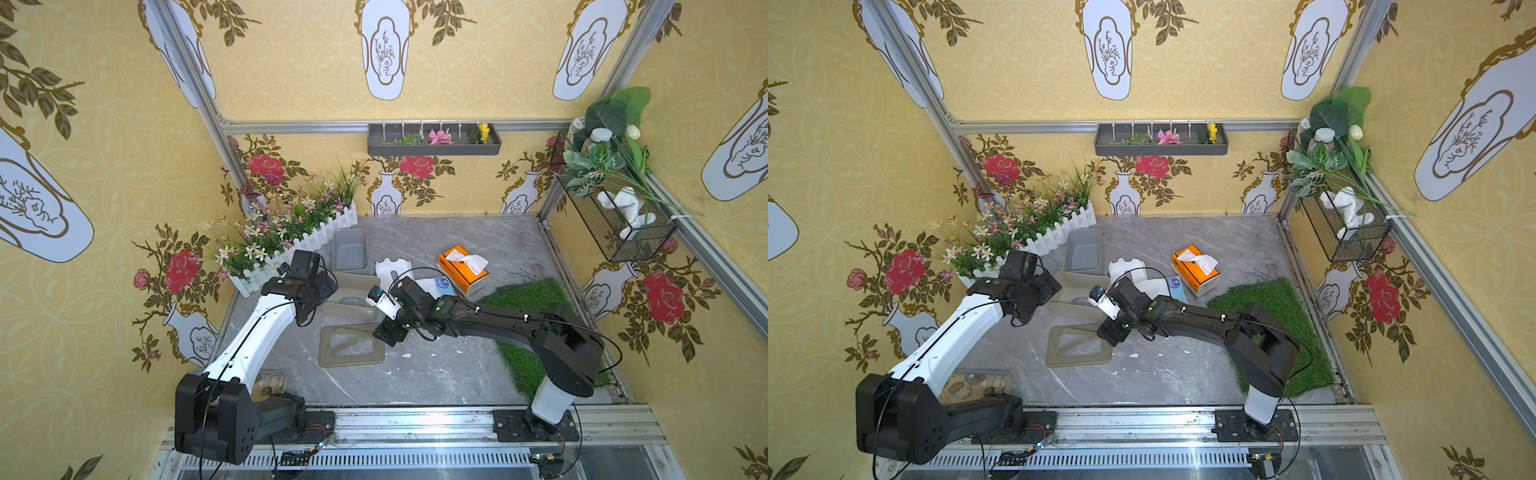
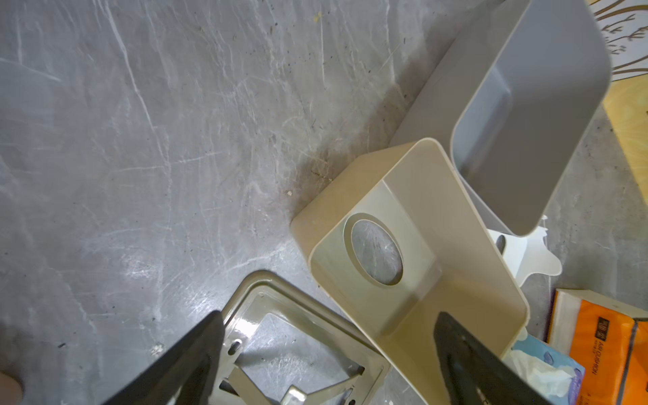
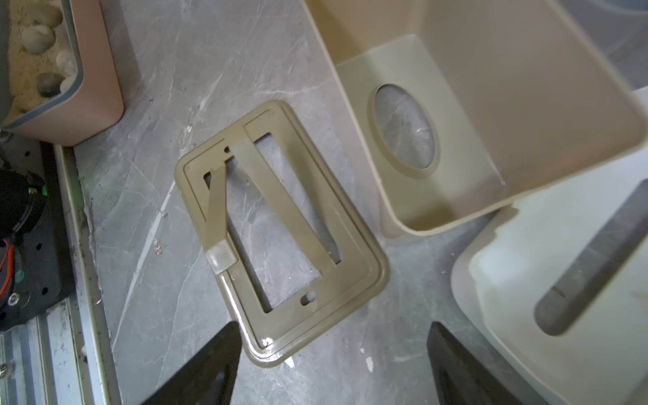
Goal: Put the tissue paper into the tissue box
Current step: Adjust the tissue box at the center of the board.
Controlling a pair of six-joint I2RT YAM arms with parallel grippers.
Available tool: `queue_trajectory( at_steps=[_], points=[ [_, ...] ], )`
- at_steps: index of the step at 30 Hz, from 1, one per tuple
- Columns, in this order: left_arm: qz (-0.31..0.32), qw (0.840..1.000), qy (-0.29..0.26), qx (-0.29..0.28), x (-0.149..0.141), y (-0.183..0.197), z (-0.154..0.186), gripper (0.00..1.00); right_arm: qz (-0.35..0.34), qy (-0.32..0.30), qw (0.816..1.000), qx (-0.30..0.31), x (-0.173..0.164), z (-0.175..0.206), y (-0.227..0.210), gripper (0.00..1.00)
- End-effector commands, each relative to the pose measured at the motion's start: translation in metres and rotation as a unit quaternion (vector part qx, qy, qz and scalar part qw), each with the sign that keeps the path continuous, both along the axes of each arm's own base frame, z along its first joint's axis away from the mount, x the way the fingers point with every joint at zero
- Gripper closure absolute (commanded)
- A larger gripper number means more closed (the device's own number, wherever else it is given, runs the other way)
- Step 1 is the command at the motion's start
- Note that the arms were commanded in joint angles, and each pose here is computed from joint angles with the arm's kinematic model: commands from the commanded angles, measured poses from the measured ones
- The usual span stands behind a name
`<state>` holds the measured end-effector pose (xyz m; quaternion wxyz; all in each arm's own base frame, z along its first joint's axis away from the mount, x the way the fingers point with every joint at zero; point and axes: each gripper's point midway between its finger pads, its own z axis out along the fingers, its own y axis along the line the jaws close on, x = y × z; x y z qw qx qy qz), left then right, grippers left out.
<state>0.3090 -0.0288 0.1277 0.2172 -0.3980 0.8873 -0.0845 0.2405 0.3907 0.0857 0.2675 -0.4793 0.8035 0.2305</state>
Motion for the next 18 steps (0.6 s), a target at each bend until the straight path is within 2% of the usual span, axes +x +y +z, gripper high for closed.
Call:
queue_trajectory(
  at_steps=[1, 4, 9, 14, 18],
  points=[
    [0.019, 0.999, 0.02, -0.031, 0.006, -0.009, -0.012, 0.05, 0.053, 0.015, 0.998, 0.012, -0.02, -0.01, 0.017, 0.23],
    [0.025, 0.999, 0.018, -0.034, 0.016, -0.01, -0.019, 0.05, 0.066, 0.006, 0.998, 0.009, -0.02, -0.023, 0.029, 0.26],
    [0.022, 0.999, 0.032, -0.031, 0.027, -0.012, -0.03, 0.07, 0.072, -0.016, 0.997, 0.018, -0.009, -0.031, 0.048, 0.36],
    [0.02, 0.999, 0.045, -0.023, 0.028, -0.011, -0.041, 0.15, 0.077, -0.029, 0.996, 0.028, -0.004, -0.037, 0.058, 0.44],
    [0.015, 0.998, 0.055, -0.016, 0.027, -0.01, -0.048, 0.25, 0.079, -0.03, 0.996, 0.032, -0.003, -0.044, 0.062, 0.54]
  ],
)
